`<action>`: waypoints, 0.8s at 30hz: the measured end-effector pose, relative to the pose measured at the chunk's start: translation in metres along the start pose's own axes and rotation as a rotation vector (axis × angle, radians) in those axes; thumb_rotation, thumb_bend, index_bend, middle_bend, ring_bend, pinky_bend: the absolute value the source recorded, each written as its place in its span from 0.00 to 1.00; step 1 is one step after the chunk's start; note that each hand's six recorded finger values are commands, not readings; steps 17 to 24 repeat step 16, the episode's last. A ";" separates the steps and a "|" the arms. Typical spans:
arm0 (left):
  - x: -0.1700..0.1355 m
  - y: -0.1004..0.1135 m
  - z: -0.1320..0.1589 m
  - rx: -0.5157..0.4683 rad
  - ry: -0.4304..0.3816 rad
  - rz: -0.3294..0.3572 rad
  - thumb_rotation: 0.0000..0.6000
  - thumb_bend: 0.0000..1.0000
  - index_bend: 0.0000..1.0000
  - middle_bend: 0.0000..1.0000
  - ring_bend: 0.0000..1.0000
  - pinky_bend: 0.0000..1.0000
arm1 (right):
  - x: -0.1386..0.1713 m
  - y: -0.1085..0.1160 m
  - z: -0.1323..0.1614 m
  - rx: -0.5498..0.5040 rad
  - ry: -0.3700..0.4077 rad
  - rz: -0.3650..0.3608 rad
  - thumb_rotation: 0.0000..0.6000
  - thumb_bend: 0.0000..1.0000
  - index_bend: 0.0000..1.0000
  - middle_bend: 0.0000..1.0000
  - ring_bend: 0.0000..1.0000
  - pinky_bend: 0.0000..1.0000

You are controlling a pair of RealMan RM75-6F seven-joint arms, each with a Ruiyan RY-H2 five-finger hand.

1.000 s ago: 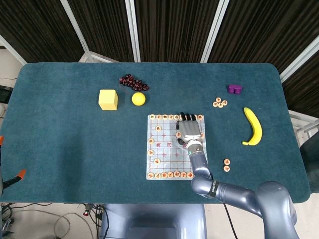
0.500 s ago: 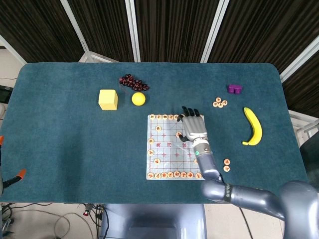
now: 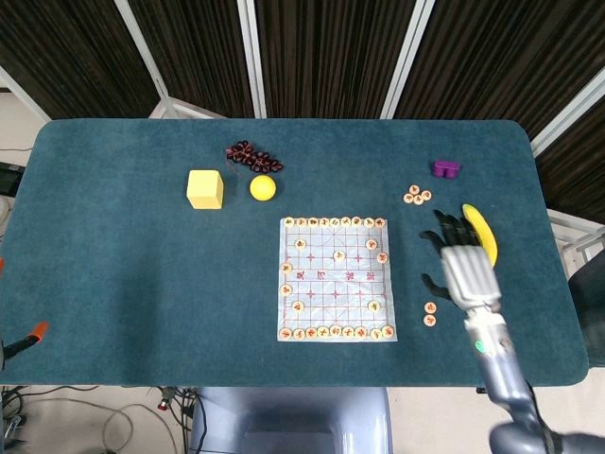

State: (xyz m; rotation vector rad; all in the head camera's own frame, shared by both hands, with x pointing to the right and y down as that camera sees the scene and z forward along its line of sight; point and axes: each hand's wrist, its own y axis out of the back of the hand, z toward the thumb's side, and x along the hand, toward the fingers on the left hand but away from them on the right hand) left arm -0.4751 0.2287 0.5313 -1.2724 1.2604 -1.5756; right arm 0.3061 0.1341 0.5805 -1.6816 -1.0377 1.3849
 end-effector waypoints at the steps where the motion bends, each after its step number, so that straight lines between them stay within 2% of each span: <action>1: 0.000 0.000 0.000 0.000 0.002 0.001 1.00 0.03 0.06 0.00 0.00 0.07 | 0.015 0.003 -0.009 0.001 -0.007 -0.030 1.00 0.37 0.22 0.00 0.00 0.04; 5: 0.001 -0.001 -0.003 -0.003 0.016 -0.006 1.00 0.03 0.05 0.00 0.00 0.07 | 0.069 0.006 -0.038 0.013 -0.048 -0.094 1.00 0.37 0.13 0.00 0.00 0.04; 7: 0.001 -0.003 -0.004 -0.010 0.017 -0.015 1.00 0.03 0.05 0.00 0.00 0.07 | 0.094 0.001 -0.053 0.050 -0.063 -0.092 1.00 0.37 0.09 0.00 0.00 0.04; 10: 0.003 -0.003 -0.007 -0.019 0.021 -0.030 1.00 0.03 0.05 0.00 0.00 0.07 | 0.115 -0.001 -0.067 0.112 -0.076 -0.097 1.00 0.37 0.06 0.00 0.00 0.04; 14: 0.005 -0.003 -0.010 -0.007 0.028 -0.030 1.00 0.03 0.05 0.00 0.00 0.07 | 0.130 0.002 -0.075 0.161 -0.080 -0.114 1.00 0.37 0.06 0.00 0.00 0.04; 24: 0.006 -0.004 -0.010 -0.003 0.030 -0.031 1.00 0.03 0.05 0.00 0.00 0.07 | 0.130 0.003 -0.077 0.169 -0.082 -0.110 1.00 0.37 0.06 0.00 0.00 0.04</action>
